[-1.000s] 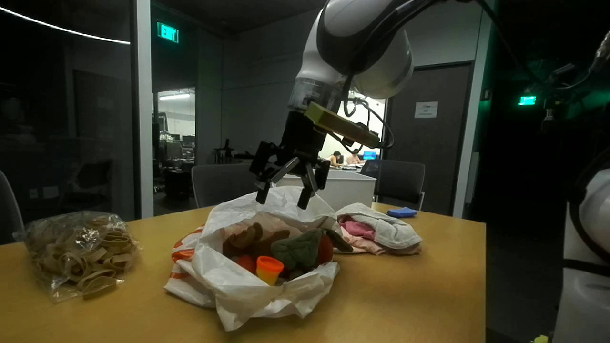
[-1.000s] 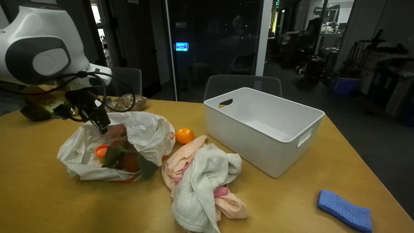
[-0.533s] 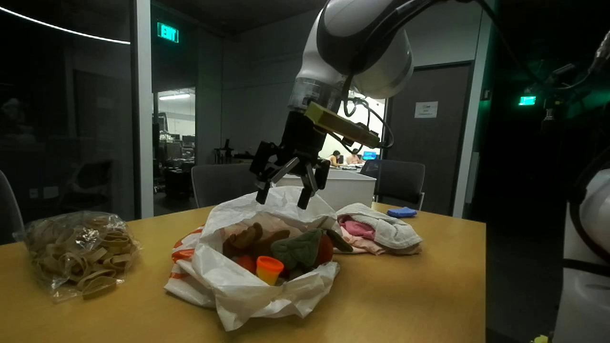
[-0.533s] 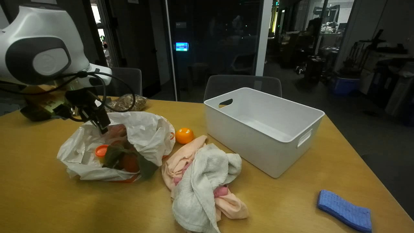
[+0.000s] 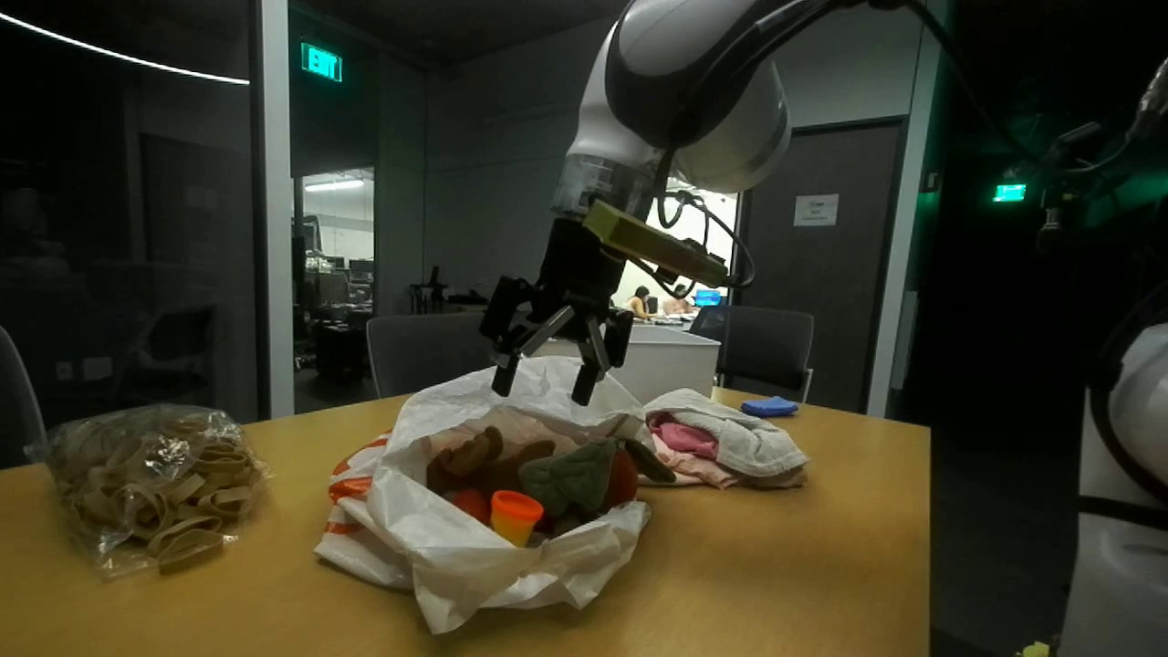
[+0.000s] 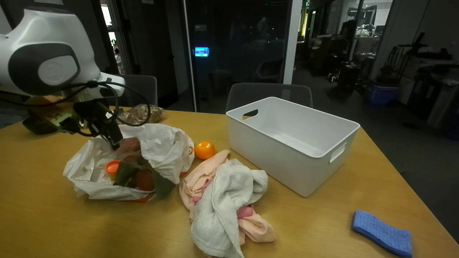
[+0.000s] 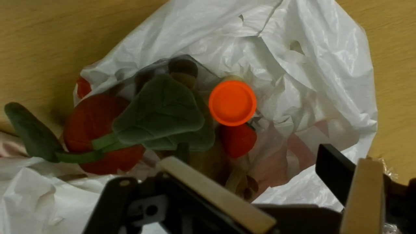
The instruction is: Move all the objects from the plastic bag and place them on the table top
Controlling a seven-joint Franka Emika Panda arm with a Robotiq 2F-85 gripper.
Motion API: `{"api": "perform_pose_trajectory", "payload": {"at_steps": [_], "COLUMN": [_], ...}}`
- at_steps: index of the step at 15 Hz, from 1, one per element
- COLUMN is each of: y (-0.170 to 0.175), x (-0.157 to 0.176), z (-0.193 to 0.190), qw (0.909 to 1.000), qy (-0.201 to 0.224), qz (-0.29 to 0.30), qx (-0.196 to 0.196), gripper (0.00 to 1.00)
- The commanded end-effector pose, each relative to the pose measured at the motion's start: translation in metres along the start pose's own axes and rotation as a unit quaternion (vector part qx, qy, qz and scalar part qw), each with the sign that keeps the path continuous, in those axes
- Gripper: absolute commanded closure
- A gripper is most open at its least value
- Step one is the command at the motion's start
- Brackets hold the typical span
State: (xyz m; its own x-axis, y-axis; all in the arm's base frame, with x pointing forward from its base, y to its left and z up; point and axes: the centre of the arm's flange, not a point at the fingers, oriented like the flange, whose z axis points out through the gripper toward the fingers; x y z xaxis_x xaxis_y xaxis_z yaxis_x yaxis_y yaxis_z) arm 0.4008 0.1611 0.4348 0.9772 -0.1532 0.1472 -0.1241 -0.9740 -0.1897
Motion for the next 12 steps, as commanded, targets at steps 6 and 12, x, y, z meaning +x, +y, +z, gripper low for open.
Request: {"api": "perform_pose_trajectory", "payload": {"at_steps": [6,12], "y": [0.054,0.106], "x": [0.037,0.041], "z": [0.037,0.072], "qw": [0.9973,0.9888], "qy": [-0.001,-0.066], "qz": [0.068,0.129], "qx": [-0.027,-0.037], "gripper": [0.0,0.0]}}
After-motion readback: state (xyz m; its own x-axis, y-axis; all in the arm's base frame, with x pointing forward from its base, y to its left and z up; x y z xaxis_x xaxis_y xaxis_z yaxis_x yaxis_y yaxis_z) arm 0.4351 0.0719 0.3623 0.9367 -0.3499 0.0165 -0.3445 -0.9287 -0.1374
